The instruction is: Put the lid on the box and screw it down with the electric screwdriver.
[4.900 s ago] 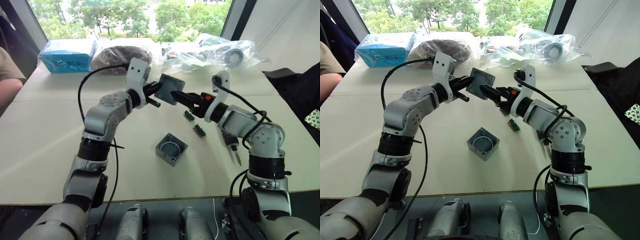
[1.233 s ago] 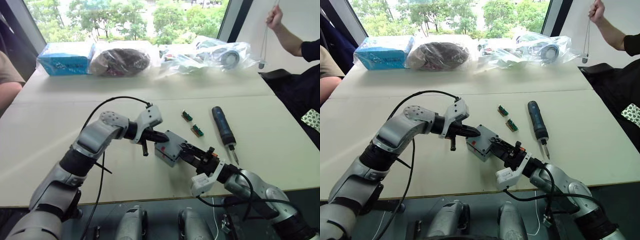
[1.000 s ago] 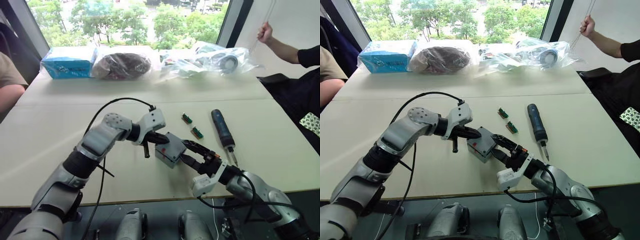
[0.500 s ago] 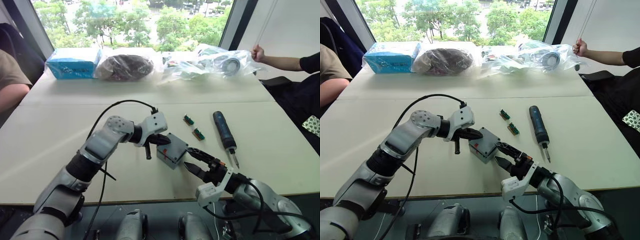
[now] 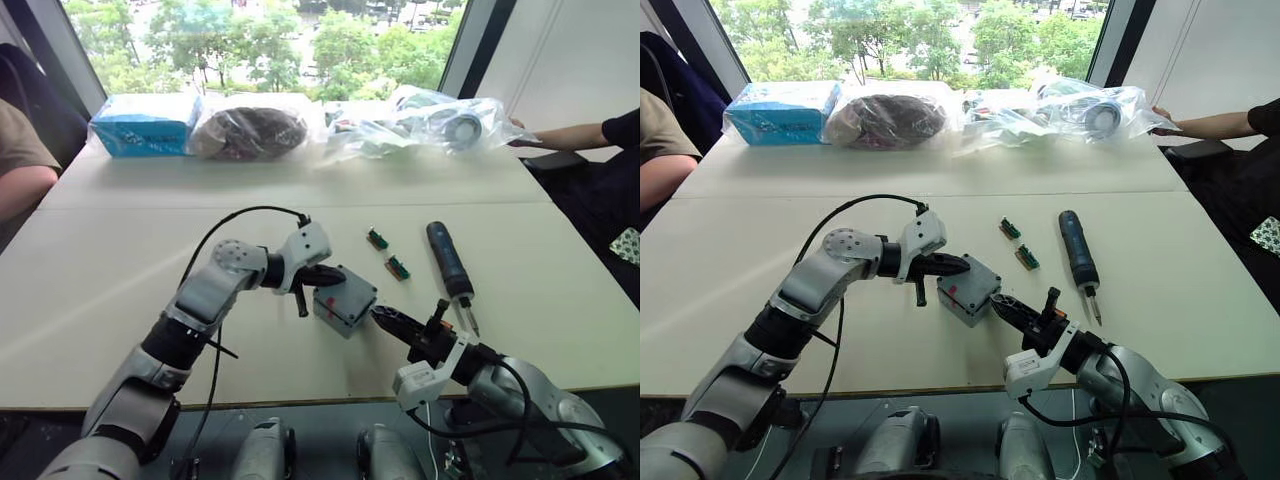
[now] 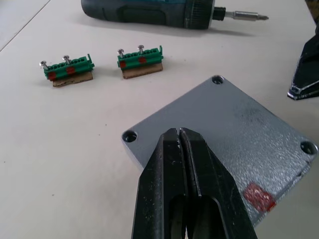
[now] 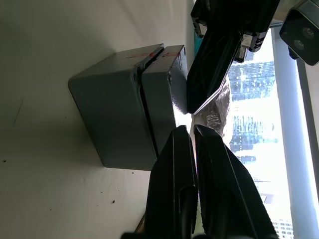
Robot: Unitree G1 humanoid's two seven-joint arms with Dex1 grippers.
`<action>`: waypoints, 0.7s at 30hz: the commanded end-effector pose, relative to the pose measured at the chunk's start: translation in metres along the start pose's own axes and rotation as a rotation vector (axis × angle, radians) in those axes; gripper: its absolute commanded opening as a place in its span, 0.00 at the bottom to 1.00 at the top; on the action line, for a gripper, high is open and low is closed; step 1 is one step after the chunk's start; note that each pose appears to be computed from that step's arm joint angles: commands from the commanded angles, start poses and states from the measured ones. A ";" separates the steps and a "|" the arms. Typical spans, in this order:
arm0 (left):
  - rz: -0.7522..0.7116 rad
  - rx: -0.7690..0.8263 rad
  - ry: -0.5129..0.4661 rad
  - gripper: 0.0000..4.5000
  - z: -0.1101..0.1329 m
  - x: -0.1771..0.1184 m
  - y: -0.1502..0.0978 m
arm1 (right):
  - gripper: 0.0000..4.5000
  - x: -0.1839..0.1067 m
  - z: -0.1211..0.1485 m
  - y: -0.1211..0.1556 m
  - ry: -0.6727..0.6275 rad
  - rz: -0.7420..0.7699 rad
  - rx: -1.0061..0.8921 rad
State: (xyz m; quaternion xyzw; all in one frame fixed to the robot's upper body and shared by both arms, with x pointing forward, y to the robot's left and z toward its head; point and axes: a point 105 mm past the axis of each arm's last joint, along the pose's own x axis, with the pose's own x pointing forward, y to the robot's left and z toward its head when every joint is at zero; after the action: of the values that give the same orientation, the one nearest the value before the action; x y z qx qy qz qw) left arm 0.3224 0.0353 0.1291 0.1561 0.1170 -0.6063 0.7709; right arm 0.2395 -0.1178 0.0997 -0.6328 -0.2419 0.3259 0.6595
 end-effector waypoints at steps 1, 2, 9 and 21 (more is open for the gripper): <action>-0.037 0.002 -0.084 0.00 0.020 -0.011 -0.001 | 0.01 0.003 0.000 -0.005 -0.002 -0.024 0.025; -0.036 0.006 -0.089 0.00 0.022 -0.013 0.000 | 0.01 0.003 0.000 -0.004 -0.003 -0.022 0.027; -0.049 -0.037 -0.176 0.00 0.050 -0.032 0.008 | 0.01 0.003 -0.001 0.002 0.001 -0.002 0.066; 0.054 -0.048 -0.019 0.00 0.010 -0.044 0.032 | 0.01 0.002 0.001 0.002 0.007 0.005 0.108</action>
State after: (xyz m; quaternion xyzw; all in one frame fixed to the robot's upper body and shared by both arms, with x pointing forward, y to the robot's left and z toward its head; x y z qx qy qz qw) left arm 0.3456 0.0788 0.1566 0.1184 0.1271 -0.5754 0.7992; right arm 0.2412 -0.1196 0.0871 -0.6078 -0.2012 0.3448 0.6864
